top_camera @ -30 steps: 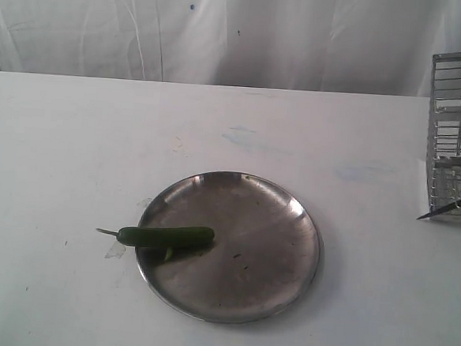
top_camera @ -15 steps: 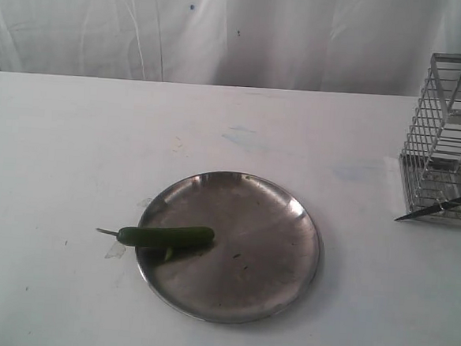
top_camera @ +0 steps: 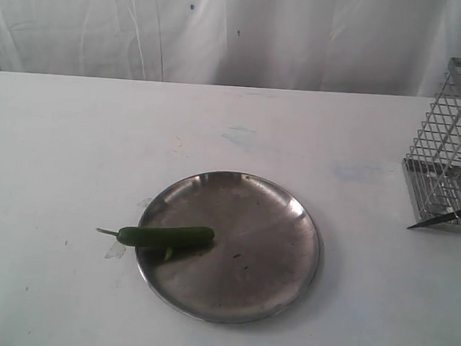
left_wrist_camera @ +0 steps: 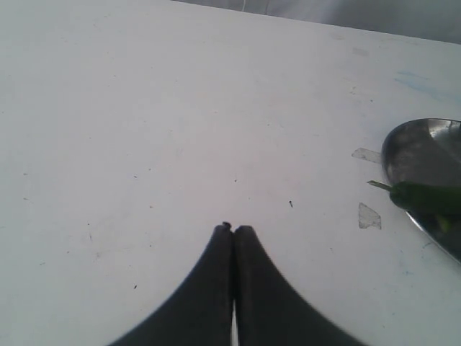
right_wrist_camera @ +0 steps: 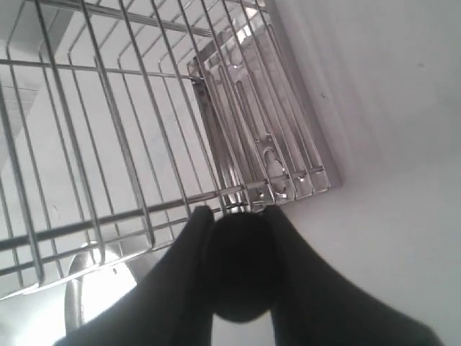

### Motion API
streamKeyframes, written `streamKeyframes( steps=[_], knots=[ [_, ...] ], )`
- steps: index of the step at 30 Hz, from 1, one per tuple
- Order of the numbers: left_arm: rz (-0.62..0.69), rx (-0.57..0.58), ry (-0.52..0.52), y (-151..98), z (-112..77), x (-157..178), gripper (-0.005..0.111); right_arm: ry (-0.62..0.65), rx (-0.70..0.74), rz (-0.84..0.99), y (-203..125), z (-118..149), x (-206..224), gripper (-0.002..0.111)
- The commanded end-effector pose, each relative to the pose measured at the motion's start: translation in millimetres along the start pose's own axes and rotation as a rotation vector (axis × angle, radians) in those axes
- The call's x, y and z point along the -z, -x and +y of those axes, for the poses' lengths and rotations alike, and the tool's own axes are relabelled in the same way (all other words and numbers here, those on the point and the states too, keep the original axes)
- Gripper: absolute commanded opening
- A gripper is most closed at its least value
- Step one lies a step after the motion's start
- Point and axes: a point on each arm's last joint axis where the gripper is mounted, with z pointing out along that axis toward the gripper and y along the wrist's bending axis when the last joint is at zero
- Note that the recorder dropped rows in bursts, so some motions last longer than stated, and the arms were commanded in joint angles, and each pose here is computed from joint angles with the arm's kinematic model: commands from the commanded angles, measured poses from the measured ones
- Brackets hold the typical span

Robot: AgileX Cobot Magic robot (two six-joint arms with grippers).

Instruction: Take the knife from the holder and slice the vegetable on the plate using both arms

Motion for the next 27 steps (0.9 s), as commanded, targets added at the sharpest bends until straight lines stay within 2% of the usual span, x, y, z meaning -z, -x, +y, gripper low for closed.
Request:
streamKeyframes(
  steps=[1, 3, 6, 12, 16, 18, 20, 22, 24, 27],
  knots=[
    [-0.007, 0.000, -0.008, 0.2, -0.4, 0.2, 0.000, 0.182, 0.155, -0.054, 4.6, 17.9, 5.8, 0.000],
    [-0.007, 0.000, -0.008, 0.2, -0.4, 0.2, 0.000, 0.267, 0.273, -0.055, 2.6, 25.5, 7.5, 0.000],
    [-0.007, 0.000, -0.008, 0.2, -0.4, 0.2, 0.000, 0.259, 0.380, -0.066, 1.9, 27.4, 9.5, 0.000],
    [-0.007, 0.000, -0.008, 0.2, -0.4, 0.2, 0.000, 0.248, 0.352, -0.051, 0.3, 28.2, 10.9, 0.000],
    [-0.007, 0.000, -0.008, 0.2, -0.4, 0.2, 0.000, 0.254, 0.414, -0.067, 0.8, 28.9, 11.1, 0.000],
    [-0.007, 0.000, -0.008, 0.2, -0.4, 0.2, 0.000, 0.223, 0.417, -0.016, -3.1, 25.3, 10.3, 0.000],
    [-0.007, 0.000, -0.008, 0.2, -0.4, 0.2, 0.000, 0.138, 0.352, 0.055, -7.4, 16.8, 9.0, 0.000],
    [-0.007, 0.000, -0.008, 0.2, -0.4, 0.2, 0.000, -0.009, 0.175, 0.021, -2.3, 4.9, 8.5, 0.000],
    [-0.007, 0.000, -0.008, 0.2, -0.4, 0.2, 0.000, -0.042, 0.030, -0.018, 1.3, 2.1, 8.5, 0.000],
    [-0.007, 0.000, -0.008, 0.2, -0.4, 0.2, 0.000, 0.005, -0.154, -0.061, 5.1, 6.9, 8.6, 0.000]
  ],
)
